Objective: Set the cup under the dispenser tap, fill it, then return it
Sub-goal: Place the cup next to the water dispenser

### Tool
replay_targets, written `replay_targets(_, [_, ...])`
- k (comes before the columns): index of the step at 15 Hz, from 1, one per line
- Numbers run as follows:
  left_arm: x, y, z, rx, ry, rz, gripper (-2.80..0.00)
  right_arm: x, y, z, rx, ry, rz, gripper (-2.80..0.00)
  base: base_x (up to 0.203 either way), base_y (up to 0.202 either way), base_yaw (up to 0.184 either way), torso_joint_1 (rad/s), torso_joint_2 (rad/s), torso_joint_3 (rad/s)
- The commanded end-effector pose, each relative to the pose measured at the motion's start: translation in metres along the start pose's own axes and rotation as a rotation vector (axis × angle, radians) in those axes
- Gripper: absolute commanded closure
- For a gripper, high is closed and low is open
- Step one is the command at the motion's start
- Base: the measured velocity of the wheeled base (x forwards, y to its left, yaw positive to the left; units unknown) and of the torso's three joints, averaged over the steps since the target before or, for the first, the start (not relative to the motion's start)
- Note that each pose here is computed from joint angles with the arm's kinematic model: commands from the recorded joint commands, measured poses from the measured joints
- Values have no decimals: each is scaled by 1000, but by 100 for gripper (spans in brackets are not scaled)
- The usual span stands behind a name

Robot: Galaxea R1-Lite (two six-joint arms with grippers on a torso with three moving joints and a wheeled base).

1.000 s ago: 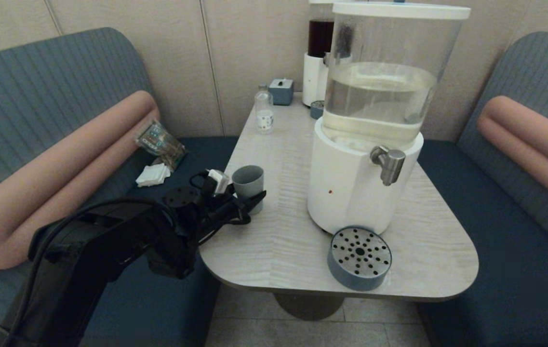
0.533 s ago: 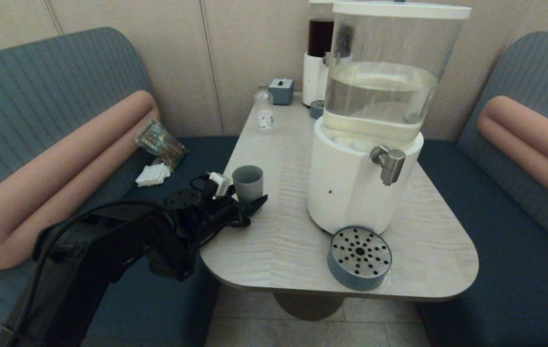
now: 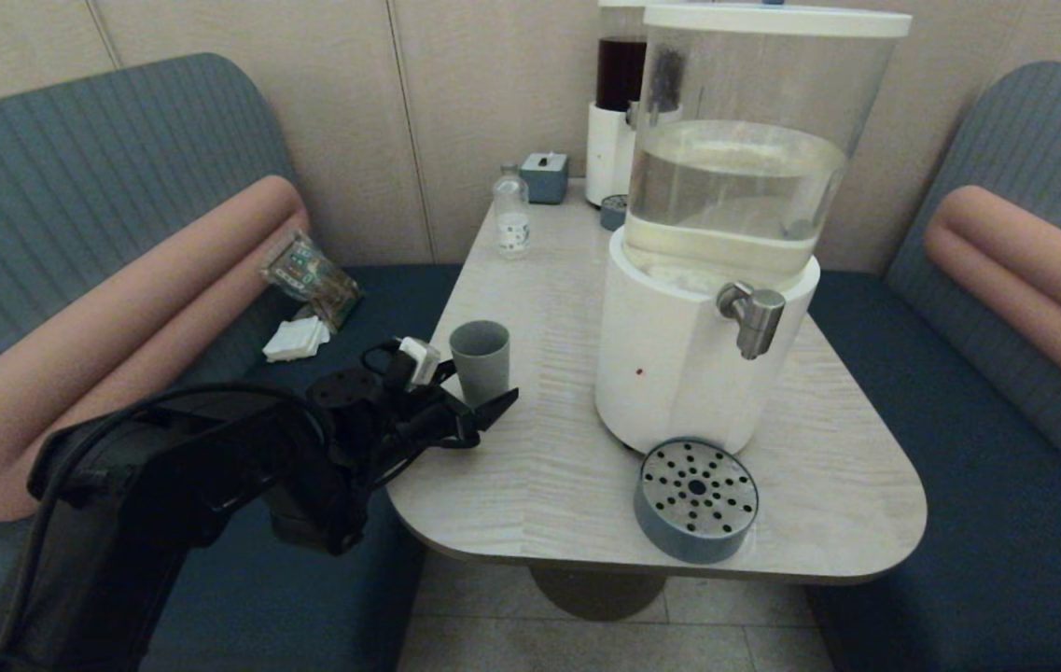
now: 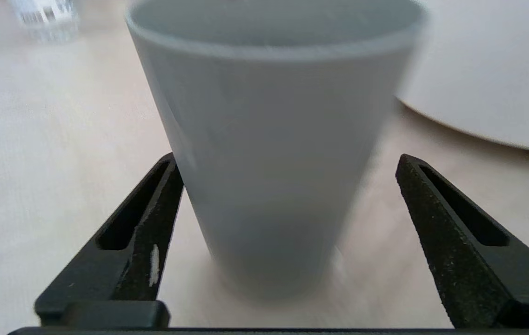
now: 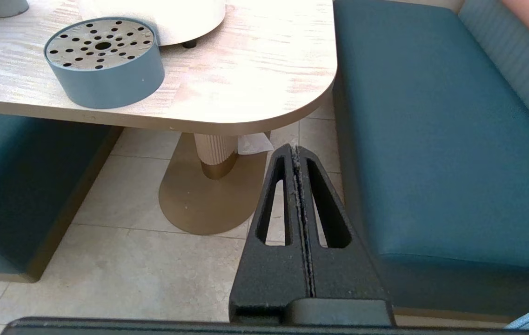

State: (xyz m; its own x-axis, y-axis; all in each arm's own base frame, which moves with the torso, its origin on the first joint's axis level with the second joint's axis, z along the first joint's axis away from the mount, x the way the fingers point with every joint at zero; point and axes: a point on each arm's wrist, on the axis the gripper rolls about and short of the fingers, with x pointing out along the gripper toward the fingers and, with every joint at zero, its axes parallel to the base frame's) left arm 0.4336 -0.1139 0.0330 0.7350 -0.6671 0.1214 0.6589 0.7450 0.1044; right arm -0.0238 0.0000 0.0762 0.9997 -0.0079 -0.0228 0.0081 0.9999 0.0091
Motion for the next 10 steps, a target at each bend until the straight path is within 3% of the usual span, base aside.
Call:
replay_targets(1, [-11, -5, 13, -3, 9, -2, -280, 0, 0, 0, 0, 2, 0, 0, 0, 0, 0, 0, 0, 0])
replay_targets(10, [-96, -48, 64, -77, 149, 0, -280, 0, 0, 0, 0, 2, 0, 0, 0, 0, 0, 0, 0, 0])
